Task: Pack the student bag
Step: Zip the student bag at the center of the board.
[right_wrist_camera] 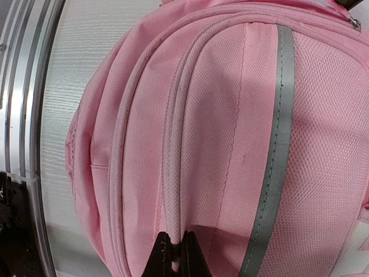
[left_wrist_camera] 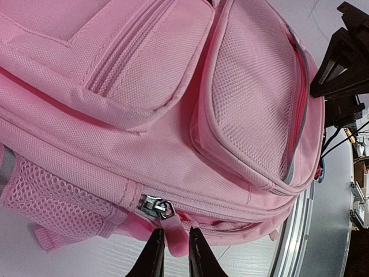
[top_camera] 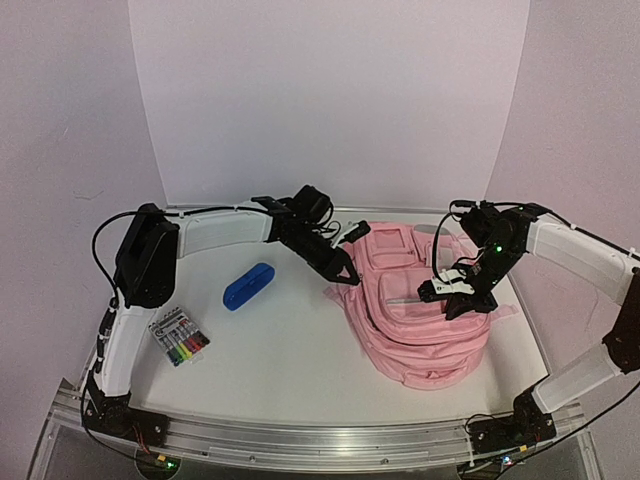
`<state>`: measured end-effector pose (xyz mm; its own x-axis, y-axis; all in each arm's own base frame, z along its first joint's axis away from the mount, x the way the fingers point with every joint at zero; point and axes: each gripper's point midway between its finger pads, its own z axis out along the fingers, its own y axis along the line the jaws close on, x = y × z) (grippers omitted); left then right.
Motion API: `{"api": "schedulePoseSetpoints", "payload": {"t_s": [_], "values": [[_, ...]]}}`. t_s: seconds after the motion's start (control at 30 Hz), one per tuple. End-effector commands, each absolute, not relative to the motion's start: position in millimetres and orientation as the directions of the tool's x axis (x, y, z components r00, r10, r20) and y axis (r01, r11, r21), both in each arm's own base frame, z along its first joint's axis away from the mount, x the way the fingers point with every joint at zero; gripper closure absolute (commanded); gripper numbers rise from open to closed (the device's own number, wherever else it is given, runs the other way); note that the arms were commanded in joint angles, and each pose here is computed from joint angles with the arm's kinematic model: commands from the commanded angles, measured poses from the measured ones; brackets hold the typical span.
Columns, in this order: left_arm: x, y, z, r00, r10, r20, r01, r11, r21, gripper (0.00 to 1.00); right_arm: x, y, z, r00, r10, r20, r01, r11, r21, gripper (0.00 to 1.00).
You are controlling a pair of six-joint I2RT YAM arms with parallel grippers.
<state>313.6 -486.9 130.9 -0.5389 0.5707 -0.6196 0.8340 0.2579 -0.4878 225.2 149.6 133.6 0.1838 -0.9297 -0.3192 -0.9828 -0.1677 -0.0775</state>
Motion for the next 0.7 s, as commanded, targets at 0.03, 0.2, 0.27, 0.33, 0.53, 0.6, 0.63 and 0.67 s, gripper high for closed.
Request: {"api": "schedulePoseSetpoints", "payload": {"t_s": [0.03, 0.2, 0.27, 0.33, 0.53, 0.6, 0.63, 0.67], "values": [[316.7, -497.4, 144.0, -0.515, 0.554, -0.654, 0.850, 0.228, -0.475, 0.77, 215.4, 149.5, 139.8, 0.182, -0.923, -0.339, -0.983, -0.168, -0.072, 1.00], [316.8, -496.0, 137.4, -0.525, 0.560, -0.641, 0.843, 0.242, -0.480, 0.73, 215.4, 149.7, 139.9, 0.181, -0.922, -0.341, -0.983, -0.167, -0.072, 1.00], [317.0, -495.6, 134.5, -0.530, 0.563, -0.634, 0.841, 0.251, -0.480, 0.73, 215.5, 149.6, 139.9, 0.179, -0.923, -0.340, -0.984, -0.165, -0.071, 1.00], [317.5, -494.5, 132.1, -0.533, 0.566, -0.629, 0.839, 0.260, -0.478, 0.75, 215.5, 149.4, 139.6, 0.179, -0.924, -0.339, -0.984, -0.165, -0.071, 1.00], [314.9, -491.9, 131.2, -0.527, 0.579, -0.622, 0.844, 0.268, -0.465, 0.86, 216.5, 150.1, 139.6, 0.177, -0.923, -0.341, -0.984, -0.163, -0.071, 1.00], [313.4, -491.1, 133.4, -0.519, 0.585, -0.623, 0.849, 0.269, -0.454, 0.90, 217.4, 150.5, 138.8, 0.175, -0.924, -0.340, -0.984, -0.161, -0.069, 1.00], [312.1, -490.1, 135.3, -0.518, 0.586, -0.622, 0.850, 0.270, -0.453, 0.91, 219.0, 150.8, 138.1, 0.169, -0.925, -0.340, -0.986, -0.155, -0.068, 1.00], [310.8, -489.1, 137.2, -0.518, 0.588, -0.621, 0.850, 0.270, -0.453, 0.93, 220.6, 151.2, 137.4, 0.163, -0.926, -0.340, -0.987, -0.148, -0.068, 1.00]]}}
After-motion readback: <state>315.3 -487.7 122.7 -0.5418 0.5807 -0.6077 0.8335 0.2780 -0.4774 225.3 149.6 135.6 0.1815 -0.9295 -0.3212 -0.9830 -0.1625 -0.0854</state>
